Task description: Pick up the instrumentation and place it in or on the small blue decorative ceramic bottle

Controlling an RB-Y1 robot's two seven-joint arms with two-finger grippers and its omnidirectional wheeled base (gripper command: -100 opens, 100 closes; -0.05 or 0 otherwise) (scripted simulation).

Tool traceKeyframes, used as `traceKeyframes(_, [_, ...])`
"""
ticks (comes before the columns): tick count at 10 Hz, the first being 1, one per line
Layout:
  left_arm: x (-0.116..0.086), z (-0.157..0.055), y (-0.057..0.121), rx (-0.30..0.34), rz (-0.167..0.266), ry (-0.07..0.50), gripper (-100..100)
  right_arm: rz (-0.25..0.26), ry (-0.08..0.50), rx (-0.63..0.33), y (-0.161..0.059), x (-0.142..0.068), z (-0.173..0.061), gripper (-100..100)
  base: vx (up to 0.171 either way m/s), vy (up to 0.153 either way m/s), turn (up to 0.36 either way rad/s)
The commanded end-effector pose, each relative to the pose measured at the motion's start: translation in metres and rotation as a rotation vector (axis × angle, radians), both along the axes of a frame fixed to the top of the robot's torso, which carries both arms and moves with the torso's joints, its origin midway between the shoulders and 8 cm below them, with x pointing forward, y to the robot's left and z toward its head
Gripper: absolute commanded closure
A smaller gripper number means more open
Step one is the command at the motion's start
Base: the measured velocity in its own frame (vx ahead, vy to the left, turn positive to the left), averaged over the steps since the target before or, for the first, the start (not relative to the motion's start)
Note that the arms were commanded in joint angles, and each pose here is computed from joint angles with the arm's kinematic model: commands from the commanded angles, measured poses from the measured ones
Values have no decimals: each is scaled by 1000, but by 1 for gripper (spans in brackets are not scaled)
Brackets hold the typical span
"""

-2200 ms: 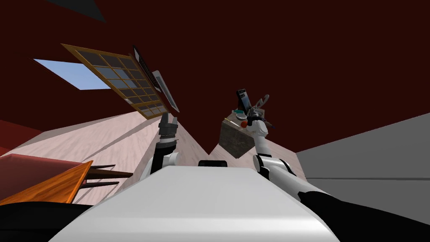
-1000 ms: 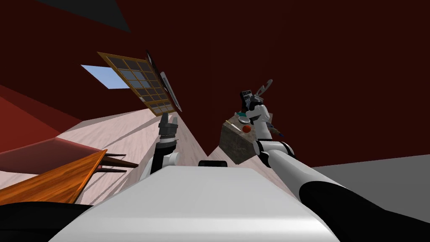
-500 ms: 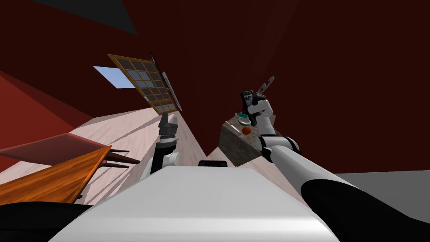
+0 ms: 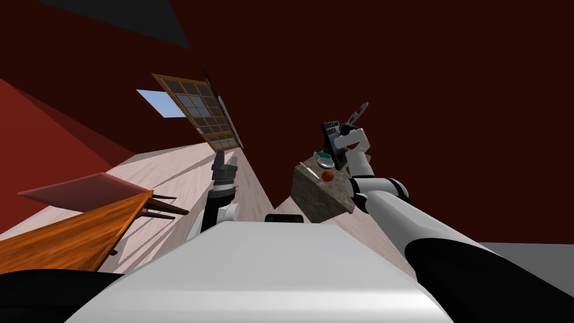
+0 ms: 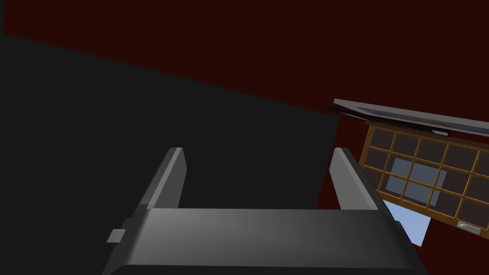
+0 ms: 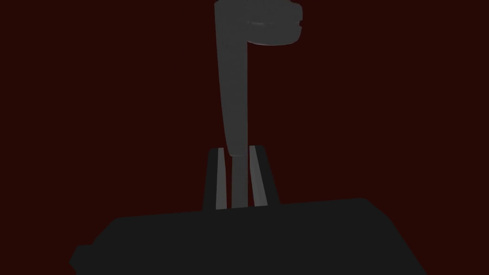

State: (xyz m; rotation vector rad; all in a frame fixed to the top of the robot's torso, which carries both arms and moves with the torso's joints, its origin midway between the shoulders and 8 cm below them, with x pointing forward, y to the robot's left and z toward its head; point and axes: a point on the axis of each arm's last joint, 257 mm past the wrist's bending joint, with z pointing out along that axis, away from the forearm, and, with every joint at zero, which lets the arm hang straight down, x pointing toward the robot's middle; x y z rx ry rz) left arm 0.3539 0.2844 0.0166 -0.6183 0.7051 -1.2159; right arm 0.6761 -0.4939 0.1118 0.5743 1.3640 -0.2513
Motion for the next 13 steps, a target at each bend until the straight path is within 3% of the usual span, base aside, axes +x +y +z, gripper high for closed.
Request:
traceKeyframes(1, [0,0,0,0,0,0,0,-36,53,1,-18,-4,-3,100,0,-99,77])
traceKeyframes(2, [0,0,0,0,0,0,0,-26,53,16,-17,-2,-5,100,-3,-90,44])
traceKeyframes(3, [0,0,0,0,0,0,0,-62,102,15,-34,-7,-10,100,-7,-92,74])
traceKeyframes(4, [0,0,0,0,0,0,0,-53,102,29,-32,-6,-12,100,-1,-84,37])
traceKeyframes(5, [0,0,0,0,0,0,0,-87,153,35,-50,-12,-19,100,-7,-84,73])
traceKeyframes(6, [0,0,0,0,0,0,0,-82,153,42,-49,-11,-20,100,-7,-75,37])
traceKeyframes(8, [0,0,0,0,0,0,0,-149,257,61,-86,-28,-38,100,-17,-109,75])
traceKeyframes(9, [0,0,0,0,0,0,0,-142,259,75,-84,-27,-41,100,-10,-111,44])
traceKeyframes(11, [0,0,0,0,0,0,0,-213,366,97,-122,-50,-63,100,-30,-88,69])
traceKeyframes(12, [0,0,0,0,0,0,0,-202,365,112,-119,-48,-65,100,-30,-76,13])
traceKeyframes(13, [0,0,0,0,0,0,0,-234,418,129,-136,-61,-77,100,-43,-58,45])
